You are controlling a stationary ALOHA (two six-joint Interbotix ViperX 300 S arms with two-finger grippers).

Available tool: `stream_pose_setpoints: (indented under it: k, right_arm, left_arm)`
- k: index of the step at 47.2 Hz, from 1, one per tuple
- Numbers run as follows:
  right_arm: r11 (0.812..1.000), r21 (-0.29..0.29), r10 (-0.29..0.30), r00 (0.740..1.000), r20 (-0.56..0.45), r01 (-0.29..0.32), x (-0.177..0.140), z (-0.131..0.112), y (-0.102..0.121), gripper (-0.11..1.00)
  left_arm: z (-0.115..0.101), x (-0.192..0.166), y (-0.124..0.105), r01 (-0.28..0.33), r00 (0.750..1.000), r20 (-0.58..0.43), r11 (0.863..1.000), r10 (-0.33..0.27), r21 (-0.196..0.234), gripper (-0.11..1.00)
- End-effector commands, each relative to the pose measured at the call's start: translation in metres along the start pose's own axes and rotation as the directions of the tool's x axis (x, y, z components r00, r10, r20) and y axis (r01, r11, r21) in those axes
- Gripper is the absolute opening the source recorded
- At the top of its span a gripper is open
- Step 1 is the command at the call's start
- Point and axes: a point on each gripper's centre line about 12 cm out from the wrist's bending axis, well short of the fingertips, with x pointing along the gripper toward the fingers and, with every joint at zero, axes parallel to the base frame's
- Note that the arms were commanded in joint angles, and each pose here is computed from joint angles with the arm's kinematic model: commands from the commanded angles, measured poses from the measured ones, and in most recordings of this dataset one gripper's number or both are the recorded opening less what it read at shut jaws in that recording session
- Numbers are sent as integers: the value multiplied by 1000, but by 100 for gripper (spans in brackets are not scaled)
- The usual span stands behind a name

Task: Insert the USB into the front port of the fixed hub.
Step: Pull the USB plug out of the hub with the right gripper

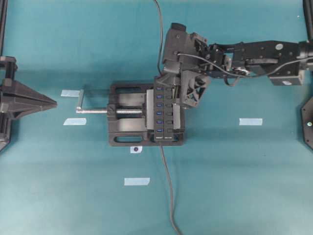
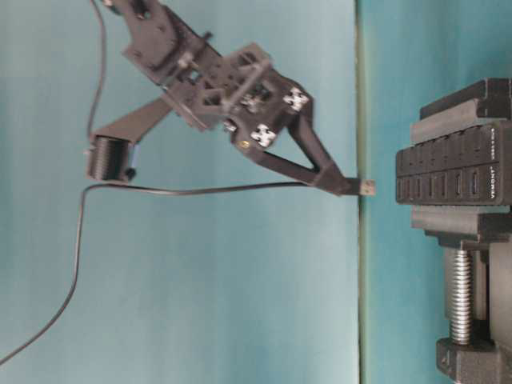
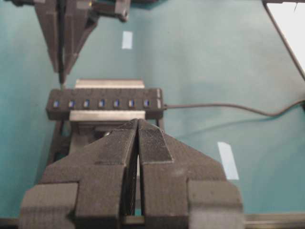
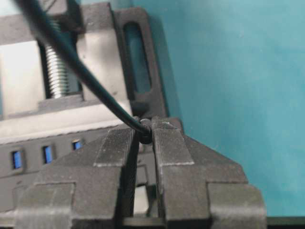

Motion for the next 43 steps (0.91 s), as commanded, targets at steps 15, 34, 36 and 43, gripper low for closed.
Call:
stream_pose_setpoints:
  k: [15,34,36,43]
  right_arm:
    - [998,41,37,996,75,-40,-36,27,19,5]
    - [996,43,78,995,64,-81,-43,27,40,5]
    - [996,43,80,995,65,-83,-43,28,41,5]
    - [995,38,87,994,63,-90,-43,27,45,5]
  left_arm:
    - [6,0,0,0,1000,17,1000,0,0,0]
    - [6,0,0,2,1000,17,1000,-2,-1,0]
    - [6,0,0,2,1000,15,1000,-2,-1,0]
    - [6,0,0,0,1000,17,1000,0,-2,0]
